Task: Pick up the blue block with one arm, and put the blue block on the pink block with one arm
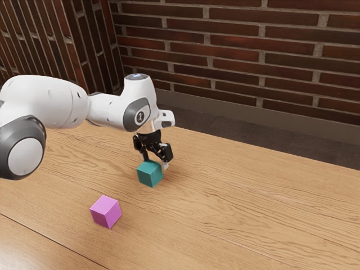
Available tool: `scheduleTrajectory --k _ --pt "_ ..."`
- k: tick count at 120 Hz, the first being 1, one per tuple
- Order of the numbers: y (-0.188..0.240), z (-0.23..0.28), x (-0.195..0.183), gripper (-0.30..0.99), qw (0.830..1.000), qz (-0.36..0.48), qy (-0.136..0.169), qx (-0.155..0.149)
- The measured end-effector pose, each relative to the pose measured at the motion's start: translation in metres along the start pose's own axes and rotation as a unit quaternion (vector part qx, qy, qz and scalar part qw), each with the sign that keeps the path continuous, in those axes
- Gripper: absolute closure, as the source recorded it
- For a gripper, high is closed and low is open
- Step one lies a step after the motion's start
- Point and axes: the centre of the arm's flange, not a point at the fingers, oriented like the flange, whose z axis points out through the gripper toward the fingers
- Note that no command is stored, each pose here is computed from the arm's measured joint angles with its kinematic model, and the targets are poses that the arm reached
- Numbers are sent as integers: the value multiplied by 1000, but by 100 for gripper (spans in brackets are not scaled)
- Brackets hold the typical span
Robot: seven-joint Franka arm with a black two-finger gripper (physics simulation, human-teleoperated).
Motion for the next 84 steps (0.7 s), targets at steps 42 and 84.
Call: scheduleTrajectory --k 42,84 --pt "-2 19 -24 0 1000 -2 -4 -3" --pt "-3 19 -25 0 1000 2 -1 -1"
